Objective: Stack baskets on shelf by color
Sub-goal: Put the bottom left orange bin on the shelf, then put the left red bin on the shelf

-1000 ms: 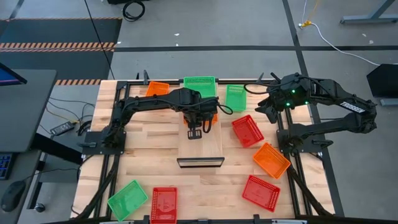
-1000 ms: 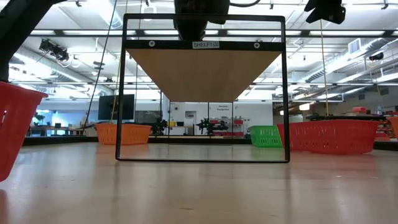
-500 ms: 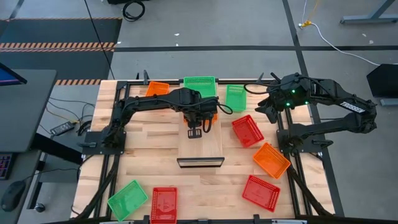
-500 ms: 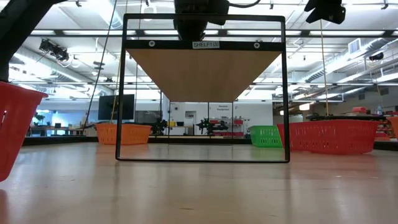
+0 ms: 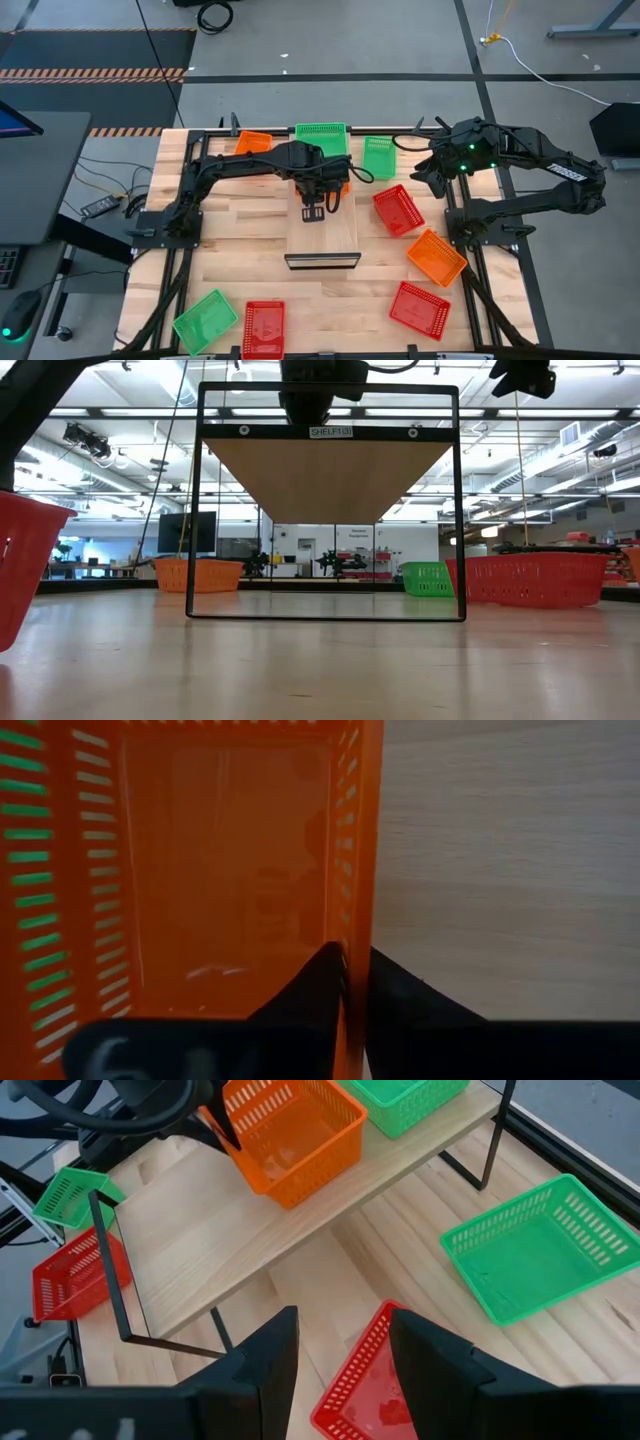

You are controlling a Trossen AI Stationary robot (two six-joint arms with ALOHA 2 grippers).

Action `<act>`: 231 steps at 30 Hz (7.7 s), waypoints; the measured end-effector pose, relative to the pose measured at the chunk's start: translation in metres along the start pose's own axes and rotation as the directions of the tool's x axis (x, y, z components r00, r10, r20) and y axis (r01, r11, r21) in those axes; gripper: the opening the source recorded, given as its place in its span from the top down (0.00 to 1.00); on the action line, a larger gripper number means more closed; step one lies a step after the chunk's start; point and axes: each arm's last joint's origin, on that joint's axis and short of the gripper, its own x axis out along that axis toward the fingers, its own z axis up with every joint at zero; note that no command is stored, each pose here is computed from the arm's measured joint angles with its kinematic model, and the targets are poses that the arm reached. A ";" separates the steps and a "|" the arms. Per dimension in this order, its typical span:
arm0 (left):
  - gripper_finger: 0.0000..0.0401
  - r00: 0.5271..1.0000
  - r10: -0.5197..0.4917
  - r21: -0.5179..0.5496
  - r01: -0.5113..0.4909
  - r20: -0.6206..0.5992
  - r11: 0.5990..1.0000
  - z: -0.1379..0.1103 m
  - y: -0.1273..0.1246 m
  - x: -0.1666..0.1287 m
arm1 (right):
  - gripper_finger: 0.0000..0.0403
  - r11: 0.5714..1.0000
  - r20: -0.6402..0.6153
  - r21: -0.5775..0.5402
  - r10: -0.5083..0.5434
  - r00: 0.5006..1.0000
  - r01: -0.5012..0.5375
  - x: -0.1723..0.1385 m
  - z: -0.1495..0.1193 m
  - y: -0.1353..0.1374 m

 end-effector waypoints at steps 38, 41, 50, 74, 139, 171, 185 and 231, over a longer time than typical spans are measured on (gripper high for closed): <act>0.63 0.994 0.057 -0.073 -0.050 0.089 0.996 -0.029 -0.013 -0.064 | 0.59 1.000 0.033 -0.009 0.006 0.999 -0.006 0.000 0.003 0.001; 0.64 0.993 -0.006 -0.085 0.016 0.116 0.996 -0.039 -0.025 -0.082 | 0.59 1.000 0.032 -0.009 0.007 0.999 -0.006 0.000 0.003 0.001; 0.63 0.983 -0.142 -0.086 0.152 0.117 0.985 -0.067 -0.087 -0.112 | 0.59 1.000 0.032 -0.006 0.009 0.999 -0.009 0.000 0.003 0.001; 0.65 0.985 -0.168 -0.920 0.108 0.047 0.376 -0.088 -0.237 -0.077 | 0.59 0.983 0.002 -0.144 0.113 0.994 -0.111 0.001 0.004 0.005; 0.97 0.945 -0.160 -0.928 -0.229 -0.284 0.295 -0.086 -0.342 0.098 | 0.59 0.974 -0.117 -0.125 0.177 0.977 -0.191 0.000 -0.005 0.004; 1.00 0.965 -0.245 -0.856 0.043 -0.099 0.516 -0.108 -0.245 -0.085 | 0.59 0.937 0.033 -0.264 0.244 0.969 -0.227 -0.001 0.010 0.011; 1.00 0.977 -0.213 -0.567 0.169 -0.012 0.806 -0.073 -0.169 -0.088 | 0.59 0.945 0.077 -0.256 0.232 0.970 -0.205 -0.001 0.013 0.012; 0.99 0.980 -0.094 -0.021 0.099 0.178 0.995 -0.006 -0.113 -0.035 | 0.59 0.996 0.163 -0.072 -0.036 0.986 0.049 0.010 0.020 0.006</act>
